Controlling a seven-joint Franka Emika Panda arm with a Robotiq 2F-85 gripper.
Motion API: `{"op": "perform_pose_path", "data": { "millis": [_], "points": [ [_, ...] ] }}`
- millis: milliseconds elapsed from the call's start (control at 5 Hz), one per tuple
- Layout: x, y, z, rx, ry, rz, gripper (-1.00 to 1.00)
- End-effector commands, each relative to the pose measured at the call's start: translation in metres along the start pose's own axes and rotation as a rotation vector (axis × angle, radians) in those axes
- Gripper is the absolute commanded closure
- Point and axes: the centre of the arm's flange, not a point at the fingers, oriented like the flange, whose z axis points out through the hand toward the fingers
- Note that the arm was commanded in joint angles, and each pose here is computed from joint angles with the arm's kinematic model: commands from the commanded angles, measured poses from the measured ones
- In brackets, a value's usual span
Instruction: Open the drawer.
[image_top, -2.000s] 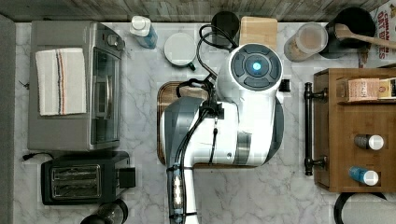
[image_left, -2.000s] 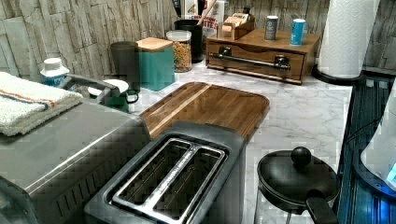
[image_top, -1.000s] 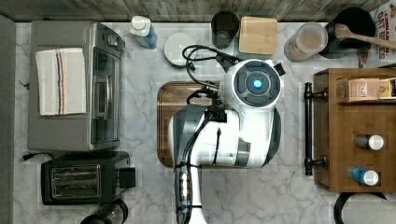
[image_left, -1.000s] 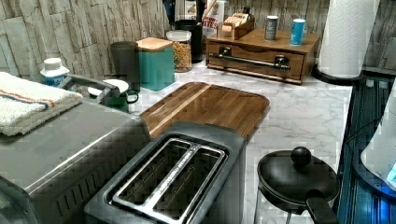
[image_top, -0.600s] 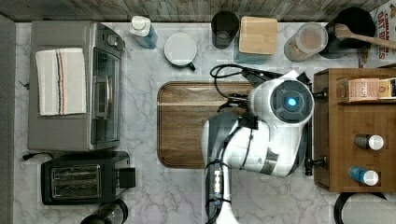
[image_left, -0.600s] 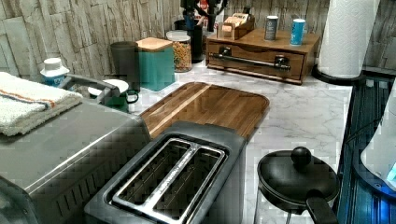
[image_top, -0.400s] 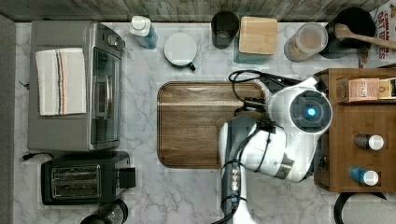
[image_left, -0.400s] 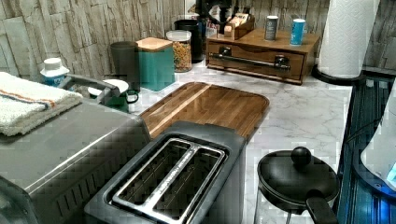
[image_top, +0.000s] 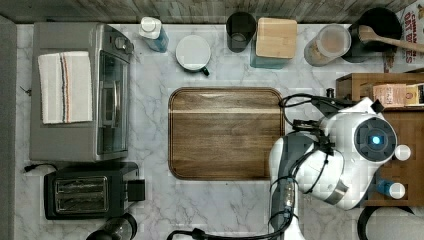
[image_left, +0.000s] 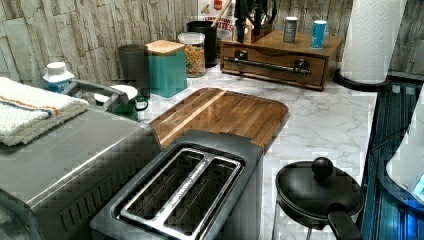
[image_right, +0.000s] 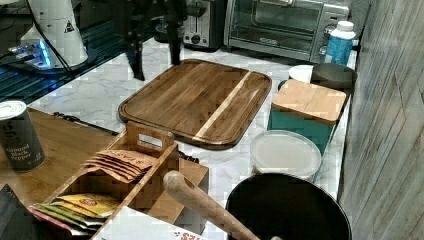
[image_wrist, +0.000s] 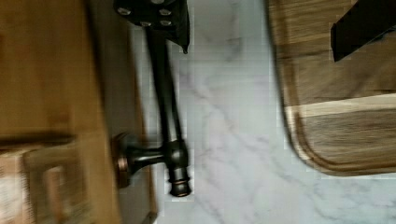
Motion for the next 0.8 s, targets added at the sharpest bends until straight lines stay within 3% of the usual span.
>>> {"op": "perform_pose_path", "data": {
  "millis": [200,400,800],
  "points": [
    [0.017,0.009,0.007,-0.065,0.070,-0.165,-1.00],
    [0.026,0.011,0.018,-0.116,0.035,-0.191,-1.00],
    [0.017,0.030,0.038,-0.172,0.028,-0.190,-1.00]
  ]
}}
